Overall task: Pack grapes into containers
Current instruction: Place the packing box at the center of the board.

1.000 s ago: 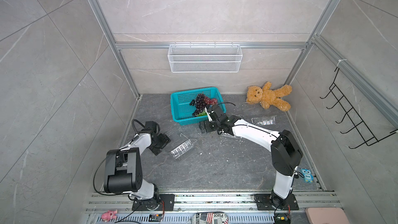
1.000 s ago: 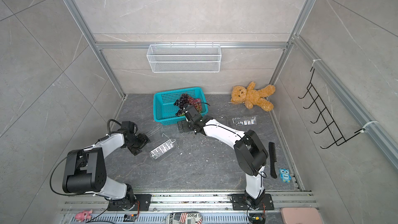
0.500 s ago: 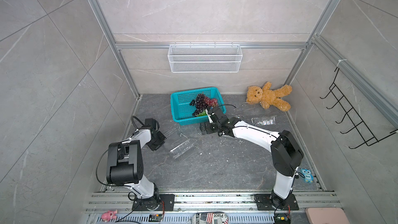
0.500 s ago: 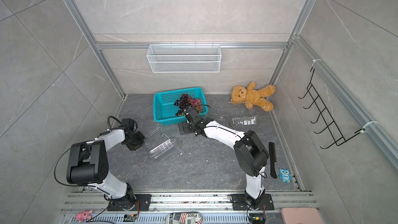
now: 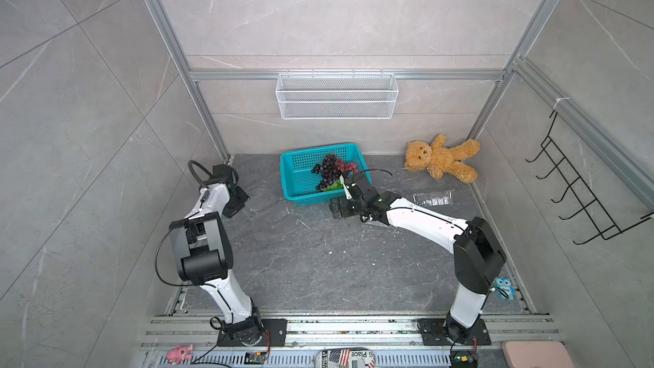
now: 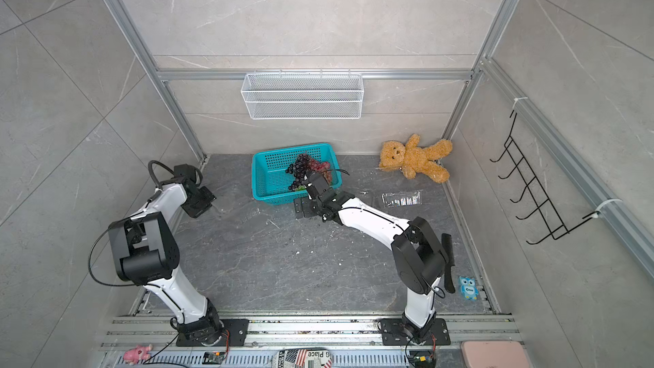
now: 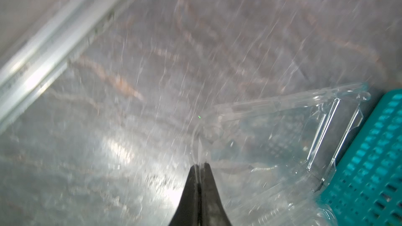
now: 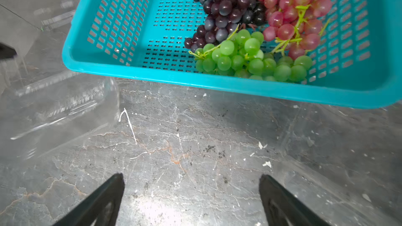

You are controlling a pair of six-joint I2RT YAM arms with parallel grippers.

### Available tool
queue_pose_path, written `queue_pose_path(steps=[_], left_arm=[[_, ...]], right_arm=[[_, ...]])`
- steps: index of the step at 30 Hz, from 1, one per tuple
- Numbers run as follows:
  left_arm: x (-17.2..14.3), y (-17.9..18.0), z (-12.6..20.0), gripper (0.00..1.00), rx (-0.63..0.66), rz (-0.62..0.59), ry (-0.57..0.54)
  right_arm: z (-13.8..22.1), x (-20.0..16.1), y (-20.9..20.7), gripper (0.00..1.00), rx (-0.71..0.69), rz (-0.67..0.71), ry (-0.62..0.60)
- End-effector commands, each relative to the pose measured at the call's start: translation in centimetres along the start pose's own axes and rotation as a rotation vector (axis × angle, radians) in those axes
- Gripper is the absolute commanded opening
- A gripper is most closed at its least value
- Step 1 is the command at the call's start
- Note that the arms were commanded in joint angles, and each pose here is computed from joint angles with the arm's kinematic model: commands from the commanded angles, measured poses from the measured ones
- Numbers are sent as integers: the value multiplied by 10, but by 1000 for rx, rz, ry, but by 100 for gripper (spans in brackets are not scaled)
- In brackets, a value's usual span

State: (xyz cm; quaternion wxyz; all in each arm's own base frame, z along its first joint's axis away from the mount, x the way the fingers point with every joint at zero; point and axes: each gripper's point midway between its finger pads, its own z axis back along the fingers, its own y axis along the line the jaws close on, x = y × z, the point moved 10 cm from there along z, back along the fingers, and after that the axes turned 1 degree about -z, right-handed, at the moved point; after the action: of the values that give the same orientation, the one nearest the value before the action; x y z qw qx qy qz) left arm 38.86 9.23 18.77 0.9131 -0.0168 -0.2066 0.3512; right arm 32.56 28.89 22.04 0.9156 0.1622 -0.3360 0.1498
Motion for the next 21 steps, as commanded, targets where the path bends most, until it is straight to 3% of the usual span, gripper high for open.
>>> queue_pose_path(steps=[1,6,9,17,19,21], left_arm=[[17,-8,-4,0,13,-91,10],[32,-19,-25,3,-8,-146,29],[39,-24,-25,11,-15,-179,31],[47,-32,23,61,-80,-198,2],[45,-34,37,86,-104,-197,3],[40,-35,52,97,-134,-188,-2]], right_arm=[[21,13,1,99,-22,2,-35],[26,20,-11,99,-41,-16,-31],[38,26,-26,99,-61,-42,-43],[67,32,-87,99,-131,-172,-34],[76,26,-106,99,-153,-220,-29],[83,19,-123,99,-181,-254,-18]])
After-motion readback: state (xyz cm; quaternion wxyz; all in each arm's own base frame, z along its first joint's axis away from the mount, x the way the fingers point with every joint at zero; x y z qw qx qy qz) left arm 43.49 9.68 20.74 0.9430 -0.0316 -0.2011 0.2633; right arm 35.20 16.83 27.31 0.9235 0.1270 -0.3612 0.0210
